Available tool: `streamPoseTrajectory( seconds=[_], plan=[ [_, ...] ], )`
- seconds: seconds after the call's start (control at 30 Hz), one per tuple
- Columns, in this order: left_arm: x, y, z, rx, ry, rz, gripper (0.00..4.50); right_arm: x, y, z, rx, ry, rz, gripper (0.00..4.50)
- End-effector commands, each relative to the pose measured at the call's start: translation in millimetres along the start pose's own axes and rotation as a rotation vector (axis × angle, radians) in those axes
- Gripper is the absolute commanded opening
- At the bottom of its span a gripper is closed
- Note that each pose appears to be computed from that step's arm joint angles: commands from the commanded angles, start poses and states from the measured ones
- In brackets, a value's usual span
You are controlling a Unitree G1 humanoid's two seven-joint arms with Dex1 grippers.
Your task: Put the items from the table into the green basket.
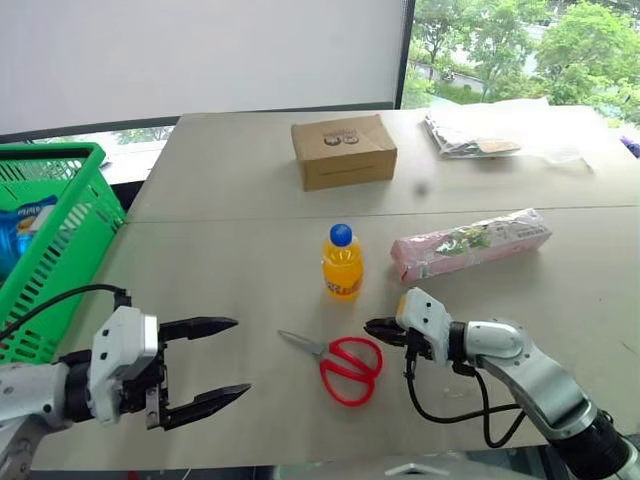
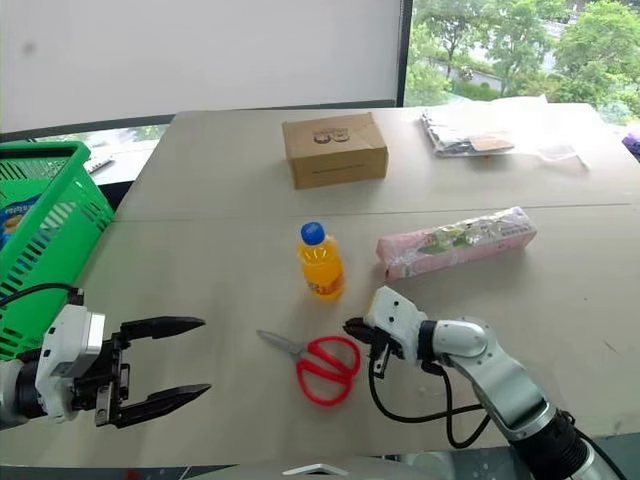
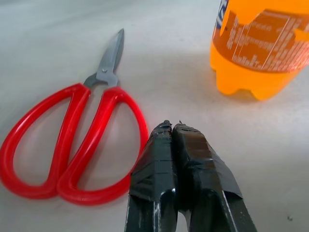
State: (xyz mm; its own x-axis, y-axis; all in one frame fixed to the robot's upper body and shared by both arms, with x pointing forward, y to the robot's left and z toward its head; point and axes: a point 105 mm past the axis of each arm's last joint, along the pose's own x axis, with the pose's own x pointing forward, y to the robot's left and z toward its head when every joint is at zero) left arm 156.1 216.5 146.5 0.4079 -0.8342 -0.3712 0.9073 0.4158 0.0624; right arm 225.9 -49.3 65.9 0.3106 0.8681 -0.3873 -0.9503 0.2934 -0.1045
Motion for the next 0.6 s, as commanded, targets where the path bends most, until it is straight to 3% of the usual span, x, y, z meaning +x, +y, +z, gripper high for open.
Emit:
streamPoseTrajectory(
  seconds=[0.03, 0.17, 0.2, 0.33, 0.6],
  plan=[
    [-0.8, -0.9, 2.6, 0.001, -0.006, -0.013, 4.5, 0.6, 2.7, 7.6, -0.013, 0.01, 0.02, 0.84],
    [-1.7, -2.8, 6.5, 0.001, -0.013, -0.026, 4.5, 8.4, 2.9, 8.1, 0.0, 0.033, -0.011, 2.56],
    [-2.0, -5.7, 5.4, -0.005, 0.004, -0.043, 4.5, 10.2, 4.5, 7.0, 0.002, 0.044, -0.004, 2.82],
    [-4.2, -23.3, -1.6, -0.025, 0.089, -0.118, 4.5, 12.1, 13.0, 6.4, -0.024, 0.069, 0.047, 2.82],
    [-6.9, -36.5, 8.1, -0.052, 0.049, -0.063, 4.5, 5.8, 18.9, 37.4, 0.027, -0.086, 0.079, 2.82]
  ],
)
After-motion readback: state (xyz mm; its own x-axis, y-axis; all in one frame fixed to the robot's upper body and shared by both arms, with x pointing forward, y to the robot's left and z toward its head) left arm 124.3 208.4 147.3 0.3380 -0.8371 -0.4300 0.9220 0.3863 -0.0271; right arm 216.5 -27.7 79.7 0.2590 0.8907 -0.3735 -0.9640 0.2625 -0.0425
